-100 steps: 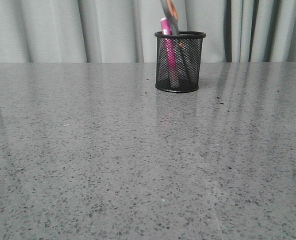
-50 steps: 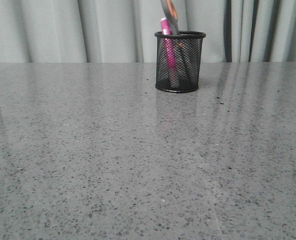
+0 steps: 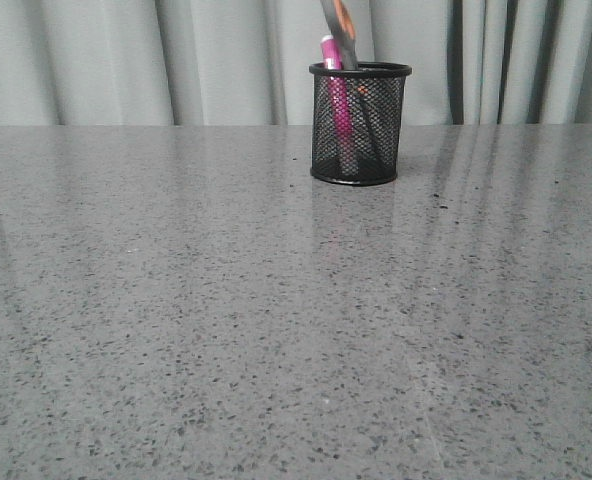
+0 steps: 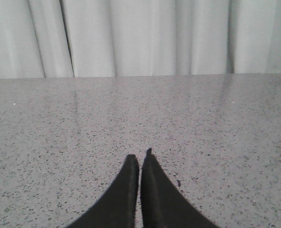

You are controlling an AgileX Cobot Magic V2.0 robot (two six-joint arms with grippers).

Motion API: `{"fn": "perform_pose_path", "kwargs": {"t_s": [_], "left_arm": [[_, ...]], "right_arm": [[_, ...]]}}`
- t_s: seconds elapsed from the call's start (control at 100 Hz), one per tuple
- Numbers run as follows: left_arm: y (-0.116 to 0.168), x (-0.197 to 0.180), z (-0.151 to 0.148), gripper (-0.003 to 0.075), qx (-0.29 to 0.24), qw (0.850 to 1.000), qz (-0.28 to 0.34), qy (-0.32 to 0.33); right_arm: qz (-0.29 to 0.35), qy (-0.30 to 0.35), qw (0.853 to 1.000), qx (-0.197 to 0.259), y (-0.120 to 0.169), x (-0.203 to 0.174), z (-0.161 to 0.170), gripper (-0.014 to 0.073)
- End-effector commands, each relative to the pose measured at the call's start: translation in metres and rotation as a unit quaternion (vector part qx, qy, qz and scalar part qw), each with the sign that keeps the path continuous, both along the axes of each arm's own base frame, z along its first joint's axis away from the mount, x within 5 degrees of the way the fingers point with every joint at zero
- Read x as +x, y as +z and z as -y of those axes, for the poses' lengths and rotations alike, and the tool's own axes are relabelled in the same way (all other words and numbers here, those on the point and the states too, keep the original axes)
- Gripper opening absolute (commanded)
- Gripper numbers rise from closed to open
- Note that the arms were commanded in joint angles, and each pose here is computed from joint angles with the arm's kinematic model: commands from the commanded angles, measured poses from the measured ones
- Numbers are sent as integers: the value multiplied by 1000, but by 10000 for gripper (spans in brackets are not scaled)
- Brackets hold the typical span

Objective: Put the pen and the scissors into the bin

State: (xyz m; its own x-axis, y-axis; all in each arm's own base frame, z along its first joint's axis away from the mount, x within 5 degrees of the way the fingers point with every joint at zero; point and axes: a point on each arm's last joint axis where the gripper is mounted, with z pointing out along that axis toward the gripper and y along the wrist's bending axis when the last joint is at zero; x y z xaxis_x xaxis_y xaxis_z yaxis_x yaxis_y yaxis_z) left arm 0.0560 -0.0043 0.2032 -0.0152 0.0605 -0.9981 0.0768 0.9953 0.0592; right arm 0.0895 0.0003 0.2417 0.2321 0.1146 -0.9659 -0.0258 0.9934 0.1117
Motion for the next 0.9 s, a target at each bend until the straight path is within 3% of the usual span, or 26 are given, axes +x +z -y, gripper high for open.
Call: {"fn": "perform_pose_path", "kwargs": {"t_s": [0.0, 0.89], "left_arm": [[-8, -1, 0, -19, -16, 1000, 25, 2], [-7, -1, 0, -19, -26, 999, 27, 2]], "right_arm": [[38, -18, 999, -8, 13, -1, 2, -75], [38, -18, 999, -8, 13, -1, 2, -75]]}}
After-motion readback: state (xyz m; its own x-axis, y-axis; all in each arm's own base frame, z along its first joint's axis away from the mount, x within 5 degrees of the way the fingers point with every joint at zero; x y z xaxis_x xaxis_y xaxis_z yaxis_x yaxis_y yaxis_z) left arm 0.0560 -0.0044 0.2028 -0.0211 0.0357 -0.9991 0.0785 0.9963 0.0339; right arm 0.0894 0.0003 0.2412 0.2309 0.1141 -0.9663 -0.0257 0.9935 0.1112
